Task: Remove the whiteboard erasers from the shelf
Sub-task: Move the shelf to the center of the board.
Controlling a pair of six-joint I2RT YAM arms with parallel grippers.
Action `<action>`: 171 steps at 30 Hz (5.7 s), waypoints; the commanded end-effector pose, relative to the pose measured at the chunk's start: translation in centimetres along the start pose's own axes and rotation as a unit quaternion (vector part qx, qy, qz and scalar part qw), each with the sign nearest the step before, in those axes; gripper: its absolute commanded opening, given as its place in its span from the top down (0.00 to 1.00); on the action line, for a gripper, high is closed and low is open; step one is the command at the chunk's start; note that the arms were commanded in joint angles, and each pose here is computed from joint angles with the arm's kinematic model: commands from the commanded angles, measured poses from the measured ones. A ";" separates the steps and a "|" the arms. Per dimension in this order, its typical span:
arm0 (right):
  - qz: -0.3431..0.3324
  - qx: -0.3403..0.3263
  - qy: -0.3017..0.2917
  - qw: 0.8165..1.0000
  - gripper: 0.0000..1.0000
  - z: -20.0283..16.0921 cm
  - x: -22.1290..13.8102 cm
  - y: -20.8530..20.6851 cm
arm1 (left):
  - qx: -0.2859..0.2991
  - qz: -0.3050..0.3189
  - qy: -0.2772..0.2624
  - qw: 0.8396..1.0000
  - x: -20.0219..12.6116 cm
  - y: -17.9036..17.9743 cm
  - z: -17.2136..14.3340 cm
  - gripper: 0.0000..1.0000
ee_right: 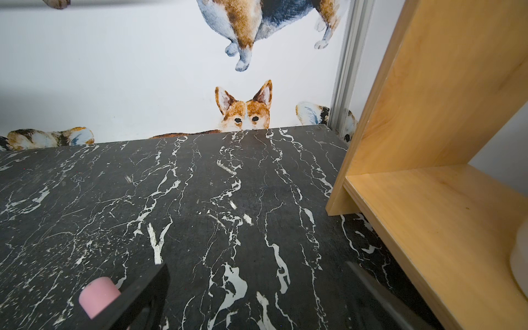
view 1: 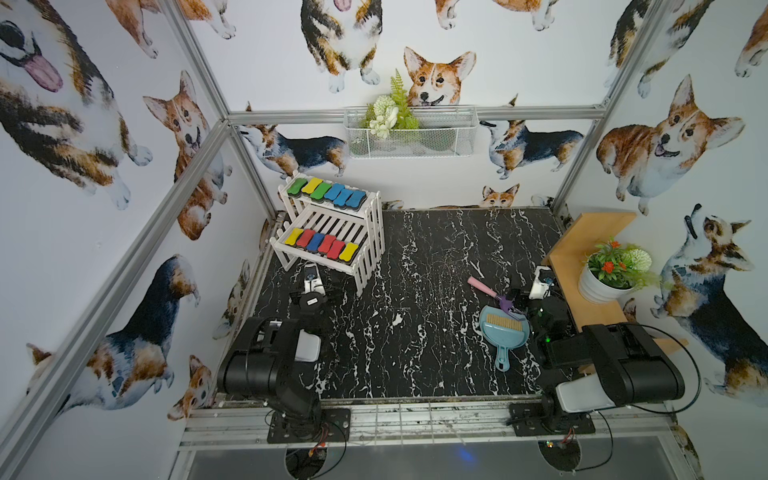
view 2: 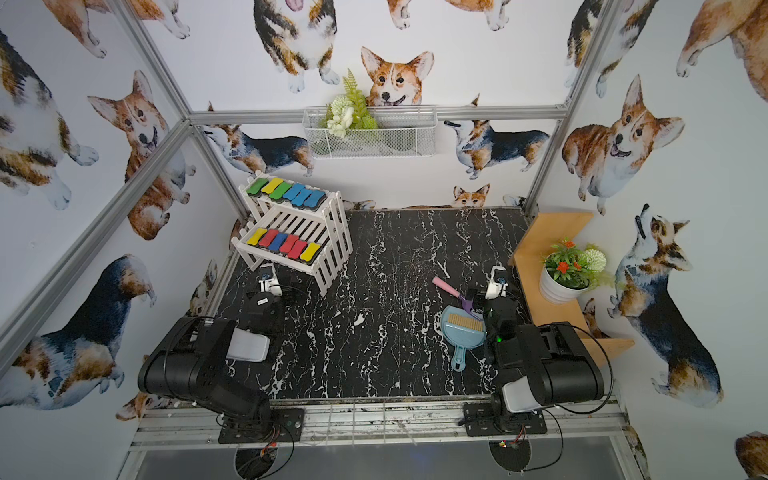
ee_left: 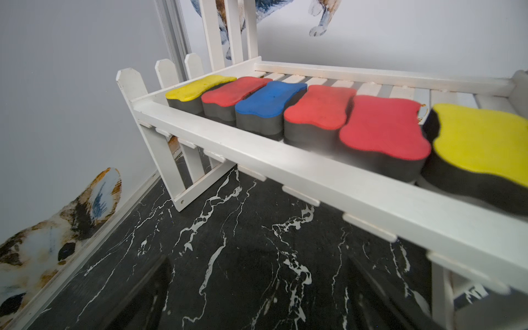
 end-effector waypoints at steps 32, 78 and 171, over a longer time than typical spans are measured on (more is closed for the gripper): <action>-0.018 0.036 0.035 0.999 0.00 4.9 1.2 0.5 | -0.051 0.071 -0.028 0.996 -1.4 2.0 4.5 0.00; -0.168 0.136 0.074 0.974 0.00 11.2 3.4 1.3 | -0.354 -0.090 0.078 0.928 -2.7 -0.1 19.2 0.00; 0.177 0.244 0.270 0.914 0.67 11.6 3.5 45.2 | -0.220 -0.004 0.178 0.959 -8.5 1.2 18.2 0.00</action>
Point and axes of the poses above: each gripper's point midway between its finger pads, its own x axis out along the fingers, its own y axis along the line the jaws close on, z = x × y, the point moved 7 cm from there along -x, back along the fingers, and after that the axes turned 4 degrees about -x, right-handed, at the moved point
